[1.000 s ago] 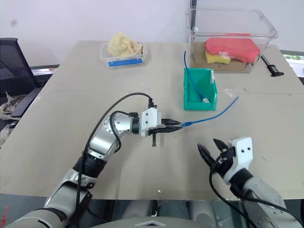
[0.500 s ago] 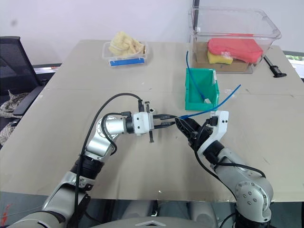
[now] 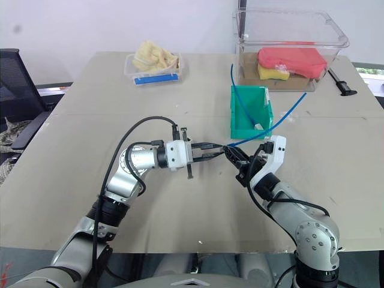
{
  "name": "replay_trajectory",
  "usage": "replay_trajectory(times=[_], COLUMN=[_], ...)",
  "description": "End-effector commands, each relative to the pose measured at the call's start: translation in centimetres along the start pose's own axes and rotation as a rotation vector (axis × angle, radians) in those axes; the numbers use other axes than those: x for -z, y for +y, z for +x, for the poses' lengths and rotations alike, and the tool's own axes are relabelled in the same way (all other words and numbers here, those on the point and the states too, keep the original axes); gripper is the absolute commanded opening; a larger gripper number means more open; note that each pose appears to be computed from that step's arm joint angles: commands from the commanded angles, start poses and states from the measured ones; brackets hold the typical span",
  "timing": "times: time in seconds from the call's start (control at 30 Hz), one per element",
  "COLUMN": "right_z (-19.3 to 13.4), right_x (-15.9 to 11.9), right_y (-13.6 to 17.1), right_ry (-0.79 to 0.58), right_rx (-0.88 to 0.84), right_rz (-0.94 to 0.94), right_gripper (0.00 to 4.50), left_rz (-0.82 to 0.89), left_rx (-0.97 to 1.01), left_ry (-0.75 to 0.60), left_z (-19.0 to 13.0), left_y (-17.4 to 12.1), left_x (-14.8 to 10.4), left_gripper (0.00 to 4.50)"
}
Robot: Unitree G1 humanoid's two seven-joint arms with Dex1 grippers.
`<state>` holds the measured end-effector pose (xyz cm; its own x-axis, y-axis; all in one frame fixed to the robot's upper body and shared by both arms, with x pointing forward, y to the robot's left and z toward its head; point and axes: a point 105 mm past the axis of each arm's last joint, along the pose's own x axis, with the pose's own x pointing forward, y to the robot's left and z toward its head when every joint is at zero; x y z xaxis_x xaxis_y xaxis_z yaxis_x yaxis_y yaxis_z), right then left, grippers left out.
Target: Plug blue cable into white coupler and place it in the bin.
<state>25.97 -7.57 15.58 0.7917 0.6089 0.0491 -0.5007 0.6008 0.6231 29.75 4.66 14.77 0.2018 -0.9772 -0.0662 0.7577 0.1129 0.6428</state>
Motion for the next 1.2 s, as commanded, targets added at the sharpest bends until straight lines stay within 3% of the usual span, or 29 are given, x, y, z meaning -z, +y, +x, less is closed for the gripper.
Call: replay_trajectory(times=[0.03, 0.1, 0.13, 0.37, 0.53, 0.73, 1.2], right_z=[-0.2, -0.4, -0.4, -0.9, -0.8, -0.9, -1.4], right_x=[-0.9, -0.8, -0.7, -0.5, -0.5, -0.4, -0.2], right_y=[0.8, 0.6, 0.5, 0.0, -0.2, -0.1, 0.2], right_ry=[-0.045, -0.038, -0.034, -0.021, -0.022, -0.026, -0.014], right_rx=[-0.034, -0.028, -0.024, -0.011, -0.007, -0.003, 0.003], right_rz=[0.009, 0.011, 0.009, -0.016, -0.028, -0.041, -0.076], right_gripper=[0.0, 0.0, 0.0, 0.0, 0.0, 0.0, 0.0], left_rz=[-0.077, -0.164, -0.205, -0.432, -0.514, -0.568, -0.446], left_rx=[-0.035, -0.068, -0.082, -0.362, -0.402, -0.202, 0.069], left_ry=[-0.017, 0.021, 0.05, 0.247, 0.29, 0.29, 0.375], left_z=[-0.5, -1.8, -2.7, -9.0, -9.6, -9.4, -8.0], left_y=[0.4, 0.7, 0.8, 3.9, 4.5, 3.4, 4.3], left_x=[-0.6, 0.3, 1.0, 5.4, 7.0, 7.5, 9.4], left_gripper=[2.09, 2.92, 3.11, 3.11, 3.11, 3.11, 3.11])
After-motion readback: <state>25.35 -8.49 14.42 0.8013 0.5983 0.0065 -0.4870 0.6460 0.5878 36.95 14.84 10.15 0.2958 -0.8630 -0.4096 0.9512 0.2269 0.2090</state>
